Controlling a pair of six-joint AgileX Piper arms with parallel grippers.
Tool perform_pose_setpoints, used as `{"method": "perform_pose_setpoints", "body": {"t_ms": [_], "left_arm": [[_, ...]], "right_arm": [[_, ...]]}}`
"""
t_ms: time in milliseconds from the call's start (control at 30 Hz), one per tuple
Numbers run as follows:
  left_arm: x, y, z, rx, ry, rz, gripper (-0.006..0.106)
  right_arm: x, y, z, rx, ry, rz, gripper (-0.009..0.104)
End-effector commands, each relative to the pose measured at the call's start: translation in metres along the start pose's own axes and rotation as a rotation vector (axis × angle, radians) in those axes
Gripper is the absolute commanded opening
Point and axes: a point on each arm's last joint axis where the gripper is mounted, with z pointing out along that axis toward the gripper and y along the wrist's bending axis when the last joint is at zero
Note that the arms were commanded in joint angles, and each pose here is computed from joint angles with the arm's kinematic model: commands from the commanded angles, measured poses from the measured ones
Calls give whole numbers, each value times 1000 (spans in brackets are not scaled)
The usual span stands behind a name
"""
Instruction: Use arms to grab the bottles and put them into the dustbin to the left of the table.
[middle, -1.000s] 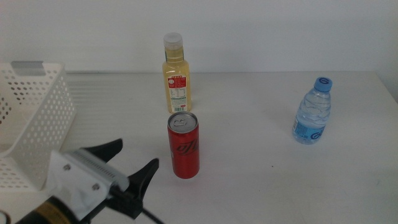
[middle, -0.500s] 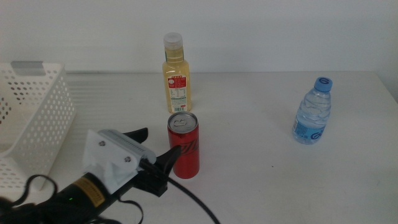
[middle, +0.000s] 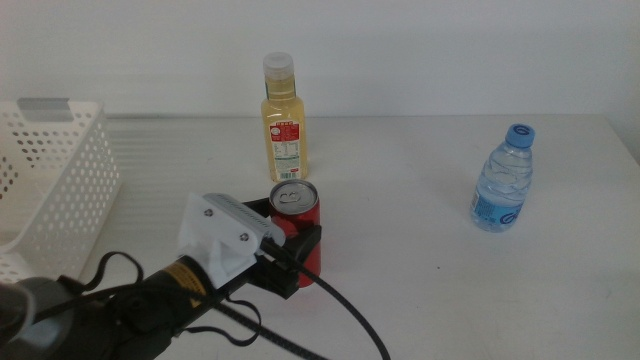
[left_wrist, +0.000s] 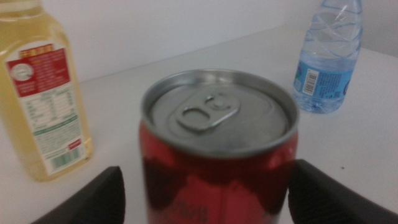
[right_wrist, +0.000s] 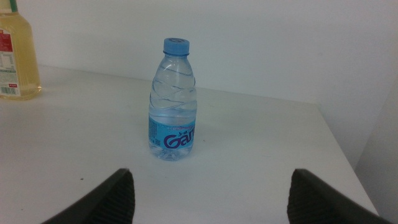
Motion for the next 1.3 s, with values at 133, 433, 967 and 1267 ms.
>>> {"method": "perform_pose_setpoints", "body": {"t_ms": [133, 433, 967, 1267], "left_arm": [[-17, 0, 16, 40, -145, -24, 82], [-6, 2, 30, 55, -172, -31, 82], [-10, 6, 43, 47, -194, -23, 82], [-10, 8, 43, 30, -191, -33, 45]], "right_arm": [[-12, -2, -3, 22, -117, -10, 64], [-12, -2, -3, 22, -117, -10, 64], [-12, -2, -3, 22, -117, -10, 64], [-12, -2, -3, 22, -117, -10, 64]]}}
